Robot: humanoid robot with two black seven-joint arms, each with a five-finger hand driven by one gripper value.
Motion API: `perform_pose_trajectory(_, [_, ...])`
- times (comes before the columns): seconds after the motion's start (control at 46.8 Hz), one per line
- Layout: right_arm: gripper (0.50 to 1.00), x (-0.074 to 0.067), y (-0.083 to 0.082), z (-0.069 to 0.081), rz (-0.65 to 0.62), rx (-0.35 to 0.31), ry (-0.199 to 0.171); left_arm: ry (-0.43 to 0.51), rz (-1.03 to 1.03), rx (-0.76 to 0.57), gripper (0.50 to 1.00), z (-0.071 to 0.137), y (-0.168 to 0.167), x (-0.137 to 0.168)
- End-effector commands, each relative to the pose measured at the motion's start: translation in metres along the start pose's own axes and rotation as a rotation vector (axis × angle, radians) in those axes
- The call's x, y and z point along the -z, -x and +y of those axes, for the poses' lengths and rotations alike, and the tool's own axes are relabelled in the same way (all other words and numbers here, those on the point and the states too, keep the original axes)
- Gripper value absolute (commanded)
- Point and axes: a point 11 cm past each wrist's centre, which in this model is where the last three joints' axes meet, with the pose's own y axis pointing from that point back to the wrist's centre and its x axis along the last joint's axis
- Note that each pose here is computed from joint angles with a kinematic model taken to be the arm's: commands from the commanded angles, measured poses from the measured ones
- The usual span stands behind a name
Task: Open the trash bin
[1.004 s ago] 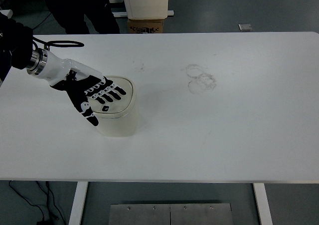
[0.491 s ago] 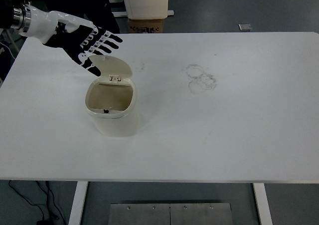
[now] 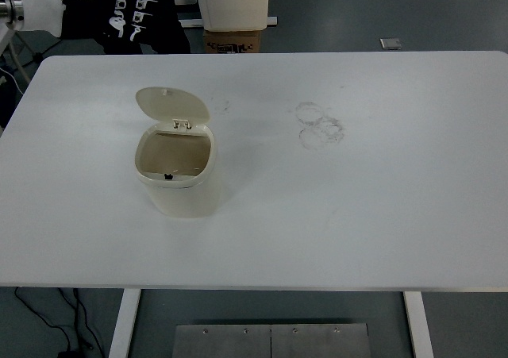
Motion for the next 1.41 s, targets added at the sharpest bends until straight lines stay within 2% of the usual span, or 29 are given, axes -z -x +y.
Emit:
perform_pose_trajectory(0.0, [0.991, 0.000, 0.000, 0.000, 0.000, 0.000, 0.000, 0.074, 0.045, -0.030, 1.000, 0.002, -0.010, 0.004])
perform_pose_trajectory(0.15, [0.991, 0.000, 0.000, 0.000, 0.000, 0.000, 0.000, 0.223, 0.152, -0.117, 1.000, 0.004, -0.029, 0.014])
perform_pose_trajectory(0.256, [0.991, 0.000, 0.000, 0.000, 0.000, 0.000, 0.000, 0.282, 0.223, -0.182, 1.000, 0.010, -0.041, 0.023])
perform_pose_trajectory(0.47, [0.991, 0.000, 0.000, 0.000, 0.000, 0.000, 0.000, 0.325, 0.348, -0.344, 1.000, 0.025, -0.069, 0.058])
perform_pose_trajectory(0.641, [0.991, 0.000, 0.000, 0.000, 0.000, 0.000, 0.000, 0.388, 0.480, -0.489, 1.000, 0.054, -0.099, 0.095])
perform_pose_trajectory(0.876, [0.991, 0.000, 0.000, 0.000, 0.000, 0.000, 0.000, 0.428, 0.612, -0.626, 1.000, 0.083, -0.119, 0.144])
perform_pose_trajectory(1.026, [0.991, 0.000, 0.000, 0.000, -0.001, 0.000, 0.000, 0.445, 0.665, -0.651, 1.000, 0.080, -0.117, 0.163])
perform_pose_trajectory(1.175, [0.991, 0.000, 0.000, 0.000, 0.000, 0.000, 0.000, 0.515, 0.683, -0.707, 1.000, 0.077, -0.115, 0.180])
perform_pose_trajectory(1.389, [0.991, 0.000, 0.000, 0.000, 0.000, 0.000, 0.000, 0.556, 0.763, -0.745, 1.000, 0.072, -0.108, 0.204])
